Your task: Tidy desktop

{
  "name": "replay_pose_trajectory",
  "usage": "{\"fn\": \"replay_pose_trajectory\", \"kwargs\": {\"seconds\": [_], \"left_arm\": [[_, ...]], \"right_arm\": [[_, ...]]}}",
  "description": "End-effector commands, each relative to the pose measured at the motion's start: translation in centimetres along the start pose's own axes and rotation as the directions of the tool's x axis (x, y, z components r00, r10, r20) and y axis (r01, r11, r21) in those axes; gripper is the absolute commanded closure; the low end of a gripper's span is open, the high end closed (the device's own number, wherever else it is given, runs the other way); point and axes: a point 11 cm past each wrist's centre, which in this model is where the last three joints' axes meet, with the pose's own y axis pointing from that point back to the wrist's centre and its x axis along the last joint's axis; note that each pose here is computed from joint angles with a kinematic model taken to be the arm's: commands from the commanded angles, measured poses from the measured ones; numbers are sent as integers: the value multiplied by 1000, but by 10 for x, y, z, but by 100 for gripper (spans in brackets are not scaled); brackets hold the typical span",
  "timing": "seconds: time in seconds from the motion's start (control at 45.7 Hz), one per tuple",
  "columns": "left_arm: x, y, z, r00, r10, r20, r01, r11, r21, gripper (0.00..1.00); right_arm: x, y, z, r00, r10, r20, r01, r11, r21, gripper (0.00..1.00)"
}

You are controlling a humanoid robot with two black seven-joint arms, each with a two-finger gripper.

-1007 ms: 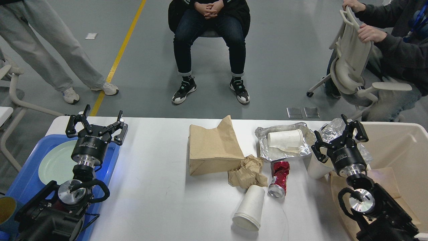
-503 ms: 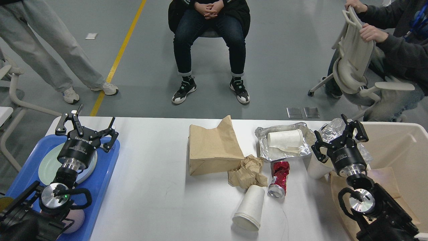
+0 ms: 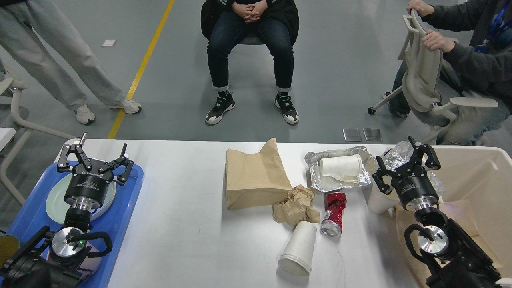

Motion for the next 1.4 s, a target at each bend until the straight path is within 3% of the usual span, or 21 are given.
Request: {"fn": "replay_pose_trajectory", "kwargs": {"seconds": [0.0,0.853,1.16,1.379], "left_arm": [[0,0,1,1000,1,-3,-1,1000,-4,4],[0,-1,1,1000,0,-4,0,1000,-6,4],[0,-1,1,1000,0,-4,0,1000,-6,4],[0,-1,1,1000,0,-4,0,1000,-6,4]], "right_arm": [[0,0,0,1000,0,-1,0,1000,0,0],[-4,-8,-6,1000,1,21,-1,1000,11,0],[15,-9,-32,998,63,10,-64,997,53,0],[16,-4,-27,998,60,15,-61,997,43,0]]}}
